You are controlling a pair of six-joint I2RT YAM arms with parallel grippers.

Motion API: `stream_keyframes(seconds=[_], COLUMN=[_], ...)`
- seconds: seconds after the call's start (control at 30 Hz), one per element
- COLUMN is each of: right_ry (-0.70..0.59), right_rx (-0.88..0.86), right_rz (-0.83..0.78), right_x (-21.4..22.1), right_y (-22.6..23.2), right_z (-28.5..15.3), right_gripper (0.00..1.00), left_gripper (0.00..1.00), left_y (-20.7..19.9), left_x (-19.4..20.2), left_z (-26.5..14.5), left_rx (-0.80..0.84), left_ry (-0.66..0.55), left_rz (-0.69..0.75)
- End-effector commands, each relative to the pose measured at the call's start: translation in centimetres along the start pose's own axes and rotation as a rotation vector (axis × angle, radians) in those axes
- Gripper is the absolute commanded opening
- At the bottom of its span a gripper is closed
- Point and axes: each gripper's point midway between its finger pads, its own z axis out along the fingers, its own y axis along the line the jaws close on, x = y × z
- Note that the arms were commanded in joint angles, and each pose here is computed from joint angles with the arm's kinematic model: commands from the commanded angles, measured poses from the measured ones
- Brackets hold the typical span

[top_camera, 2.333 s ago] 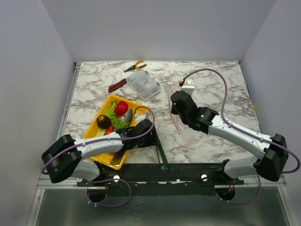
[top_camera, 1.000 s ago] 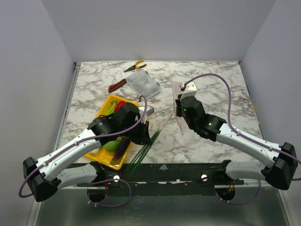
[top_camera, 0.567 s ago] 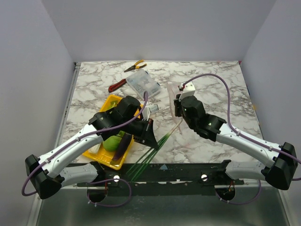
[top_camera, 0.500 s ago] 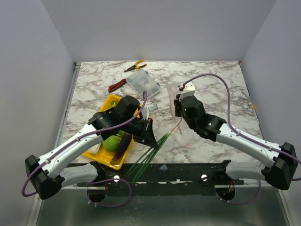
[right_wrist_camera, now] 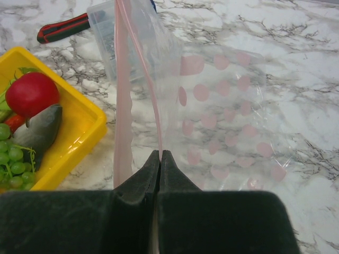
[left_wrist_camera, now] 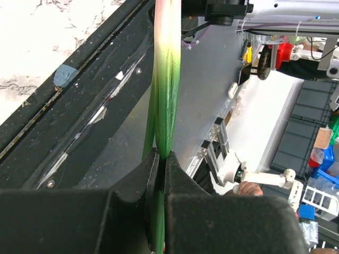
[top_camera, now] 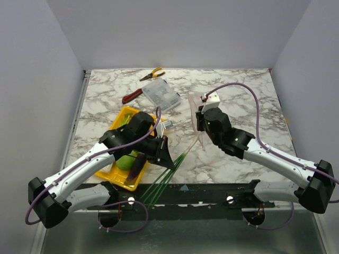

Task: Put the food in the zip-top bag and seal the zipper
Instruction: Place the fake vegetable in the zipper food storage bag.

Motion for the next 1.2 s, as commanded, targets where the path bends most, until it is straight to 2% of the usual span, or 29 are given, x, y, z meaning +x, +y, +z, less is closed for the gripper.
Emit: stream_keyframes(seconds=[0.0, 0.27, 0.67, 0.9, 1.07, 1.17], right_ry=[-0.012, -0.012, -0.004, -0.011, -0.042, -0.049], right_rx=[-0.019, -0.033, -0.092, -0.11, -0.082, -0.09], right_rz=[0.022, 0.03, 0.069, 0.119, 0.179, 0.233], right_x=[-0.6, -0.7, -0.7, -1.4, -2.8, -3.6], right_y=[0.2, 0.5, 1.8, 2.9, 3.3, 3.6], right_z=[-0.3, -0.3, -0.3, -0.7, -1.8, -2.6], right_gripper=[0.01, 0.01, 0.01, 0.01, 0.01, 0.01], left_gripper=[0.0, 0.0, 0.0, 0.0, 0.0, 0.0], left_y=[-1.2, -1.0, -3.1, -2.6, -2.1, -1.8], left_x=[-1.0, -2.8, -5.8, -8.5, -11.9, -14.1], left_z=[-0.1, -0.6, -0.8, 0.3, 0.2, -0.1], left_rx=[0.047, 0.049, 0.125, 0.112, 0.148, 0.115], left_ry=[-0.003, -0.041, -0.087, -0.123, -0.267, -0.355], left_rz=[-0.021, -0.162, -0.186, -0.38, -0.543, -0.544])
